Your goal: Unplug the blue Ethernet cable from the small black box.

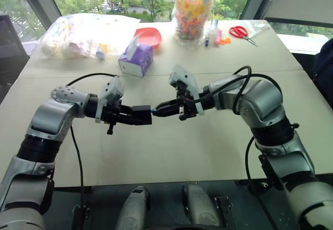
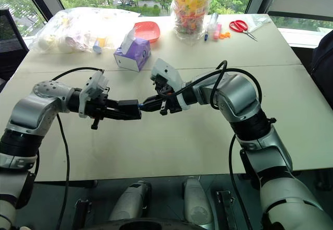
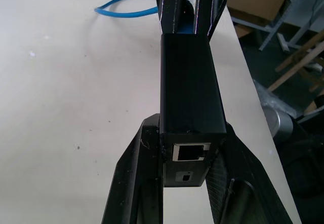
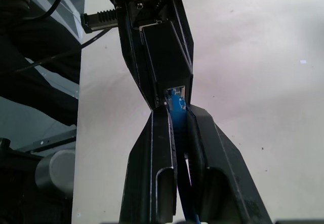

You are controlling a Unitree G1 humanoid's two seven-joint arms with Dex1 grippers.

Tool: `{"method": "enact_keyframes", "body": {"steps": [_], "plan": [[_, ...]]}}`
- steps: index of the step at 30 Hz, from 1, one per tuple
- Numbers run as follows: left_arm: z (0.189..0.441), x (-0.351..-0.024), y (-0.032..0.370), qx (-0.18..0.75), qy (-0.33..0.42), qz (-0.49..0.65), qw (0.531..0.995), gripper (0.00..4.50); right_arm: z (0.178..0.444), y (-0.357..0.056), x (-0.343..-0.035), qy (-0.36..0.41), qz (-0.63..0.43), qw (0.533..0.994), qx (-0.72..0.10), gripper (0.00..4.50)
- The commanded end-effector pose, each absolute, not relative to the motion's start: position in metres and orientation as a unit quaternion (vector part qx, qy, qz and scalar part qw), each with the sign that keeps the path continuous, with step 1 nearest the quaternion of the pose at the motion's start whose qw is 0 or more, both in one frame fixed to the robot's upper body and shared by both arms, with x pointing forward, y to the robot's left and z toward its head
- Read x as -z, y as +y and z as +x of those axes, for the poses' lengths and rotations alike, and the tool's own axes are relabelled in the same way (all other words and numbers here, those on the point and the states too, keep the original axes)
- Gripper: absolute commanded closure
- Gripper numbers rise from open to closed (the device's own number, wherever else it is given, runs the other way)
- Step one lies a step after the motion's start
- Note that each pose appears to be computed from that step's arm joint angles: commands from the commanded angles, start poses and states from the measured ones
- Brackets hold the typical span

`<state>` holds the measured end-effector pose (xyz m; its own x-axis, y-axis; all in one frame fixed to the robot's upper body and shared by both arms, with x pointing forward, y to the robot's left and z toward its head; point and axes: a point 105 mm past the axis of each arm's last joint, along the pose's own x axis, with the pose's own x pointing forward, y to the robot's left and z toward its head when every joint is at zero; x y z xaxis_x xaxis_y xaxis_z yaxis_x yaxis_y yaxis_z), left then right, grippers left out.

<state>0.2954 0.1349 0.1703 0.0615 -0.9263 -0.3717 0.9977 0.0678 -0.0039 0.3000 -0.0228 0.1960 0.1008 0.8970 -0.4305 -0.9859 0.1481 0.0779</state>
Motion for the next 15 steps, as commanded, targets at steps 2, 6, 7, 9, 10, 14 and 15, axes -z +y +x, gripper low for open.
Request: {"method": "enact_keyframes", "body": {"steps": [2, 6, 7, 9, 10, 14, 15], "plan": [[0.288, -0.181, 0.14, 0.68, 0.125, 0.143, 0.708, 4.0, 0.332, -0.058, -0.199, 0.191, -0.126, 0.788, -0.571, 4.44], [0.287, -0.179, 0.143, 0.676, 0.127, 0.144, 0.712, 4.0, 0.35, -0.08, -0.198, 0.192, -0.124, 0.816, -0.531, 4.44], [0.288, -0.179, 0.143, 0.672, 0.126, 0.145, 0.715, 4.0, 0.358, -0.087, -0.199, 0.183, -0.124, 0.831, -0.51, 4.44], [0.293, -0.175, 0.143, 0.663, 0.121, 0.151, 0.723, 4.0, 0.377, -0.097, -0.2, 0.16, -0.125, 0.864, -0.461, 4.44], [0.298, -0.172, 0.142, 0.651, 0.113, 0.16, 0.733, 4.0, 0.391, -0.101, -0.201, 0.132, -0.134, 0.887, -0.421, 4.44], [0.328, -0.16, 0.133, 0.586, 0.068, 0.195, 0.784, 4.0, 0.43, -0.123, -0.183, 0.114, -0.154, 0.943, -0.272, 4.44], [0.332, -0.159, 0.132, 0.576, 0.061, 0.2, 0.79, 4.0, 0.434, -0.125, -0.182, 0.107, -0.155, 0.948, -0.257, 4.44]]}}
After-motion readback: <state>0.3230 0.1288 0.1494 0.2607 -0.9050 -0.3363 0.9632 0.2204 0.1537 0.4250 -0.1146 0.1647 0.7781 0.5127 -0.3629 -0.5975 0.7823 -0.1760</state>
